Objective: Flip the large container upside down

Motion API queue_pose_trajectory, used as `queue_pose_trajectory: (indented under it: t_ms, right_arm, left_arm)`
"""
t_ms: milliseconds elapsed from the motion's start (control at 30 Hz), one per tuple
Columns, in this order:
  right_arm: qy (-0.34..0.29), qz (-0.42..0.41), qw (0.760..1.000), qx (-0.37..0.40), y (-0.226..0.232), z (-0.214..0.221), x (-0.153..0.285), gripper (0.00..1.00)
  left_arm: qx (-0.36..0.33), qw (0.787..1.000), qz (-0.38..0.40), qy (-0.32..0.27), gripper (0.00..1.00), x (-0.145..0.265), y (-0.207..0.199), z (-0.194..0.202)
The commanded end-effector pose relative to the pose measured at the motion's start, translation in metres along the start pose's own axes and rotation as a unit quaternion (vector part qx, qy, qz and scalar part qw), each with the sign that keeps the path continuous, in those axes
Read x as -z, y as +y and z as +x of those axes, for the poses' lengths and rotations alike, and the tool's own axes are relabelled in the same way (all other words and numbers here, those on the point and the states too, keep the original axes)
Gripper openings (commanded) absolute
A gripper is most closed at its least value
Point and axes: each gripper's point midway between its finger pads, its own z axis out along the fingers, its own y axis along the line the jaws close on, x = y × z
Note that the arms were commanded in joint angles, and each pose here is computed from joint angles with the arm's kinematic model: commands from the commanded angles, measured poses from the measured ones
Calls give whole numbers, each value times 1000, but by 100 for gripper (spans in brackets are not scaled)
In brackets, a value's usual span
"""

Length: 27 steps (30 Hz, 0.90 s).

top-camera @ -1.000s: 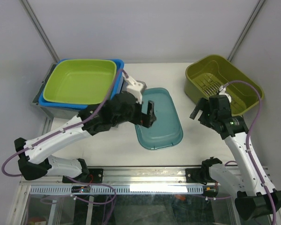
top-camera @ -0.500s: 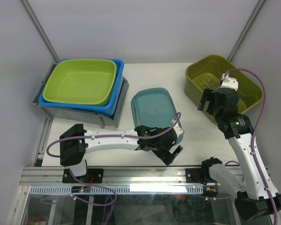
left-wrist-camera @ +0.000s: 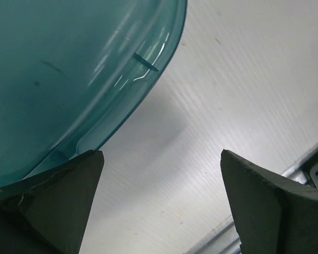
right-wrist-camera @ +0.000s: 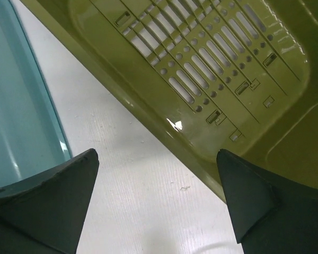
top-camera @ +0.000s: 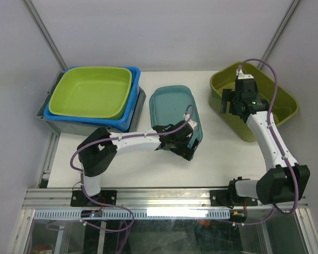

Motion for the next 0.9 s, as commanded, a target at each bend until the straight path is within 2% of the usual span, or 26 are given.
queue_pose_trajectory:
  t_ms: [0,233,367,467,567,733,867]
  right_arm:
    - [-12,14,1000,13,-6,-19,-4,97]
    - [41,26,999,5,-8,5,-29,97]
    - [66,-8,998,-6,7,20,-40,94]
    - [94,-37,995,-15,19,30,-39,82]
    - [99,-66,993,-24,29,37,-35,65]
    - [64,-88,993,-54,34,29,-20,36]
    - [37,-107,991,-68,37,22,-4,16]
  left_arm:
    - [15,998,14,-51,99,-2,20,-51]
    - [60,990,-49,-118,99,12,85,-115]
    - [73,986,-65,-134,99,22,110,-140]
    - [56,989,-30,-137,99,39,94,-142]
    - [28,986,11,-164,99,70,59,-144]
    - [-5,981,93,-171,99,112,-1,-123]
    - [6,976,123,-180,99,141,-15,-110]
